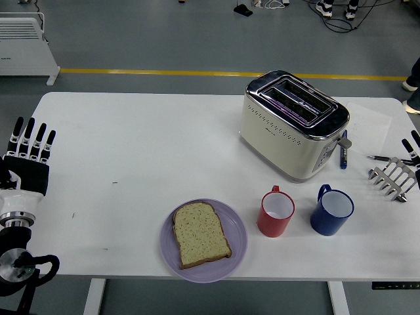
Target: Push plate across desktop,pick up the break from the machine,place the break in the plate
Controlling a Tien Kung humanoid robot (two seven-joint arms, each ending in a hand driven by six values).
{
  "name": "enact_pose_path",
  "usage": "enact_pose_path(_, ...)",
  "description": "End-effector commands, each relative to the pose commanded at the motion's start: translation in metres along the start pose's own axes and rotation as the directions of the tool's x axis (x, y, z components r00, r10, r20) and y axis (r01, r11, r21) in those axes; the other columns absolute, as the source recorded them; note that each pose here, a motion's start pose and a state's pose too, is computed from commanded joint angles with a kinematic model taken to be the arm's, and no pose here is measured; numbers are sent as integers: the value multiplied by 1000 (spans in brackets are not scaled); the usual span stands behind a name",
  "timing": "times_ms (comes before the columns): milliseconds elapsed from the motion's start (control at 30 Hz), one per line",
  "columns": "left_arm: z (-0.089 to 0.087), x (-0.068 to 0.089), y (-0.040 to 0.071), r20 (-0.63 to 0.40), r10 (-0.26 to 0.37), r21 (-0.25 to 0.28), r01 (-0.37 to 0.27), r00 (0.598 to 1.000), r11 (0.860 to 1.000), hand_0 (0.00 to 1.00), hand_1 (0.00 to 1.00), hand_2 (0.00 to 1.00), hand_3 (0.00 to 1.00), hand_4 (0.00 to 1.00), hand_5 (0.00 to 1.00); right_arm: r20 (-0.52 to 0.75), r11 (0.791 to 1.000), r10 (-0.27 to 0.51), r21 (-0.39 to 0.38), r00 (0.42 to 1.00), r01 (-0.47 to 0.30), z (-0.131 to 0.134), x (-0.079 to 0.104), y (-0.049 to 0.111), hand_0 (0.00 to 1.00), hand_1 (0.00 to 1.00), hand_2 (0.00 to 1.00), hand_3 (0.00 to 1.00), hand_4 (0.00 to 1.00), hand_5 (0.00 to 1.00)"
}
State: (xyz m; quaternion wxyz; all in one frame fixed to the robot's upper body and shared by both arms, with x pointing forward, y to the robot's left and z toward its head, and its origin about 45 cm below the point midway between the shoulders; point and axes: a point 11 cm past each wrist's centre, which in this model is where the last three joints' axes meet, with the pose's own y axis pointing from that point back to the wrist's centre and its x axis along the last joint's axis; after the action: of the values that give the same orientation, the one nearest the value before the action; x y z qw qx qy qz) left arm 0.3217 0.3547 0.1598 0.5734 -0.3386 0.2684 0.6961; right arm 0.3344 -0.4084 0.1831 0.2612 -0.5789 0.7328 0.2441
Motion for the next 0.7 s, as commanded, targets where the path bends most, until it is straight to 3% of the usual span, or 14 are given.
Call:
enact_pose_path(200, -13, 3, 2, 59, 15, 82, -20, 998, 996, 808, 809, 835, 740, 546, 998, -24, 999, -41, -6, 999, 41, -3, -4, -2, 781, 767, 782, 760, 507, 492)
enact_pose_path(400, -14, -1, 1, 66, 3, 88, -9, 998, 996, 807, 808, 835, 740, 545, 998, -30, 999, -43, 4, 999, 43, -6, -6, -5, 781, 766, 779, 754, 508, 489)
enact_pose_path(700, -13, 7, 7, 73, 25, 88, -32, 997, 996, 806, 807, 833, 741, 545, 998, -25, 1000, -12, -2, 1000, 12, -4, 3, -4, 780, 762, 779, 754, 506, 489)
